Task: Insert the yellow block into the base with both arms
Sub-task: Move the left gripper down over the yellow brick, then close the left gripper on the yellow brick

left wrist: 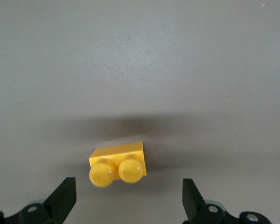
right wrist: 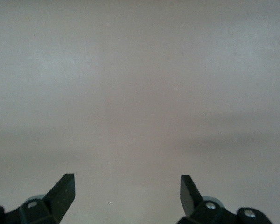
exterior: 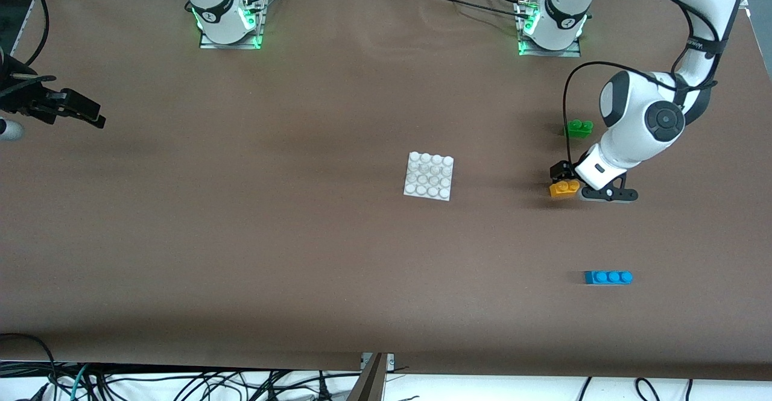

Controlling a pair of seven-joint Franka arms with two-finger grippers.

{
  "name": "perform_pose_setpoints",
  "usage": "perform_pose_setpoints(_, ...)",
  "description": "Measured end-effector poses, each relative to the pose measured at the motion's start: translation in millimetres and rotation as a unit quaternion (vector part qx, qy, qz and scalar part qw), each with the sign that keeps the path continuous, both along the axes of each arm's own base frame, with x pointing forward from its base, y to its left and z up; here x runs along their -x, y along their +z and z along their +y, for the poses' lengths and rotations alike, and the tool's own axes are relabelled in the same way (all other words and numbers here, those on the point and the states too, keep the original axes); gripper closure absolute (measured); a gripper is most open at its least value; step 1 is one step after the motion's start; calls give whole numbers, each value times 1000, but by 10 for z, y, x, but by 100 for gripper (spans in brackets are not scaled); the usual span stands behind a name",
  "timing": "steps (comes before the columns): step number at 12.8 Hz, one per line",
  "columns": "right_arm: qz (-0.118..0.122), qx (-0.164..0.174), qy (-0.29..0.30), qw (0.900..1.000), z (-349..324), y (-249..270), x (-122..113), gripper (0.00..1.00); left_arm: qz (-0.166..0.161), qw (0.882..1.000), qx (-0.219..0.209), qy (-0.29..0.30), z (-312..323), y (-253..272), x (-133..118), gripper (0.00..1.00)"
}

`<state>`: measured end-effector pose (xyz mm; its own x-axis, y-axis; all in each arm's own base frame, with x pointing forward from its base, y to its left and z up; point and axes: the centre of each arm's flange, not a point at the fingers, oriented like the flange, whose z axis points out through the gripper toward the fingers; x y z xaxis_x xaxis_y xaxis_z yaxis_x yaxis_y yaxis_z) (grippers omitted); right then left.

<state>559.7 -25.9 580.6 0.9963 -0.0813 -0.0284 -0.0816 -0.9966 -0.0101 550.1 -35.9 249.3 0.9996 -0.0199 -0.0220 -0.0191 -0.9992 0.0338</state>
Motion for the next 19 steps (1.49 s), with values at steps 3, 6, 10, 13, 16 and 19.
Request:
perform_pose_setpoints(3, 0, -1, 0, 1000, 3, -1, 0, 0, 4, 1000, 0, 7, 81, -176, -2, 0)
perform_pose_setpoints(6, 2, -1, 0, 1000, 4, -3, 3, 0, 7, 1000, -2, 13, 144, -283, 1, 0)
perform_pose_setpoints(10, 2, -1, 0, 1000, 5, -5, 5, 0, 6, 1000, -1, 13, 143, -373, 1, 0)
perform_pose_setpoints(13, 3, -2, 0, 1000, 5, -6, 7, 0, 6, 1000, -1, 14, 143, -385, 0, 0)
perform_pose_setpoints(16, 6, -2, 0, 1000, 6, -11, 14, 0, 6, 1000, -1, 14, 143, -387, 0, 11)
perform_pose_setpoints(19, 7, -2, 0, 1000, 6, -13, 16, 0, 7, 1000, -1, 14, 143, -394, 2, 15)
